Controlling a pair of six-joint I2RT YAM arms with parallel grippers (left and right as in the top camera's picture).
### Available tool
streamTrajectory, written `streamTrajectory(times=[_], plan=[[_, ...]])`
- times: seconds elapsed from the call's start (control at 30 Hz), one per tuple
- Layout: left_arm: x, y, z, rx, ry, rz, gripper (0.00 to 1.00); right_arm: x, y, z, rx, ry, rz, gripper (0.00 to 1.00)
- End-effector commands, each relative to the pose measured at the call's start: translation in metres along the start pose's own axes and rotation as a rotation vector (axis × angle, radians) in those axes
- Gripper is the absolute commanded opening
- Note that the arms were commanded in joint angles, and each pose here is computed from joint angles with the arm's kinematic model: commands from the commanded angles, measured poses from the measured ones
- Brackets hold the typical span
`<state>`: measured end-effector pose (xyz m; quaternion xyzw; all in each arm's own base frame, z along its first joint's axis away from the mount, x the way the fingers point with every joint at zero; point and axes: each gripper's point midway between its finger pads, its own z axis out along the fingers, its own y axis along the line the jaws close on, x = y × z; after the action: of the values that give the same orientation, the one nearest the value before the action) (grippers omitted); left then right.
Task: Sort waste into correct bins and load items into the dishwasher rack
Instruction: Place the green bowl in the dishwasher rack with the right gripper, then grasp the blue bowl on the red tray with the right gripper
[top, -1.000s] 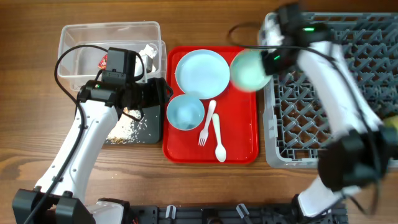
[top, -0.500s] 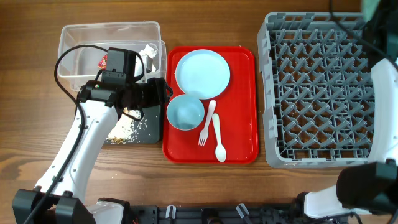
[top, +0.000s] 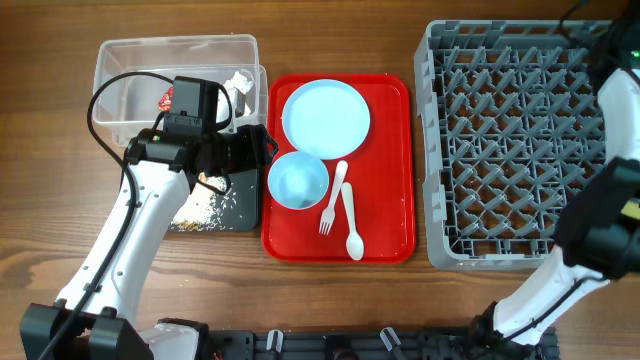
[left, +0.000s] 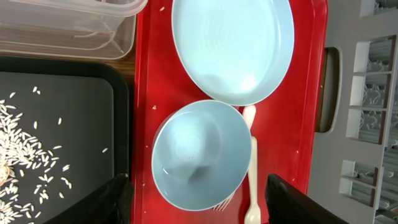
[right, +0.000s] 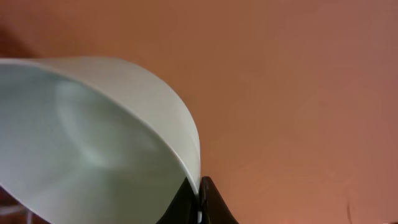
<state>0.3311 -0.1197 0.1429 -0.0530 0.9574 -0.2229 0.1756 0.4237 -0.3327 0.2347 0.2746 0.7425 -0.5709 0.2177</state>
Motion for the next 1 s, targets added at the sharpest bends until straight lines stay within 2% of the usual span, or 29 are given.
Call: streamTrajectory(times=[0.0,0.13,0.37,0.4,0.5,0.73,0.77,0.87,0.97], plan=[[-0.004,-0.001,-0.006,0.003,-0.025,0.016,0.69,0.024,0.035,0.008,-0.020,0.046,-0.070,0.04],[-0.004,-0.001,-0.006,0.003,-0.025,0.016,0.69,0.047,0.061,0.012,-0.077,0.093,-0.085,0.04],[-0.005,-0.001,-0.006,0.003,-0.026,0.016,0.69,0.055,0.070,0.004,-0.115,0.111,-0.115,0.04],[-0.005,-0.001,-0.006,0.002,-0.026,0.016,0.69,0.056,0.075,0.001,-0.143,0.113,-0.124,0.13],[-0.004,-0.001,-0.006,0.001,-0.022,0.015,0.69,0.051,0.093,-0.021,-0.316,0.097,-0.138,0.54],[-0.004,-0.001,-0.006,0.001,-0.022,0.015,0.69,0.012,0.067,-0.073,-0.598,0.003,-0.035,0.69],[-0.004,-0.001,-0.006,0.001,-0.022,0.015,0.69,0.005,0.062,-0.088,-0.676,-0.019,-0.018,0.73],[-0.003,-0.001,-0.006,0.000,-0.022,0.015,0.70,-0.004,0.057,-0.142,-0.935,-0.070,-0.006,0.75],[-0.003,0.012,-0.006,-0.071,-0.027,-0.030,0.72,0.005,0.060,-0.230,-1.289,-0.057,-0.007,0.76]])
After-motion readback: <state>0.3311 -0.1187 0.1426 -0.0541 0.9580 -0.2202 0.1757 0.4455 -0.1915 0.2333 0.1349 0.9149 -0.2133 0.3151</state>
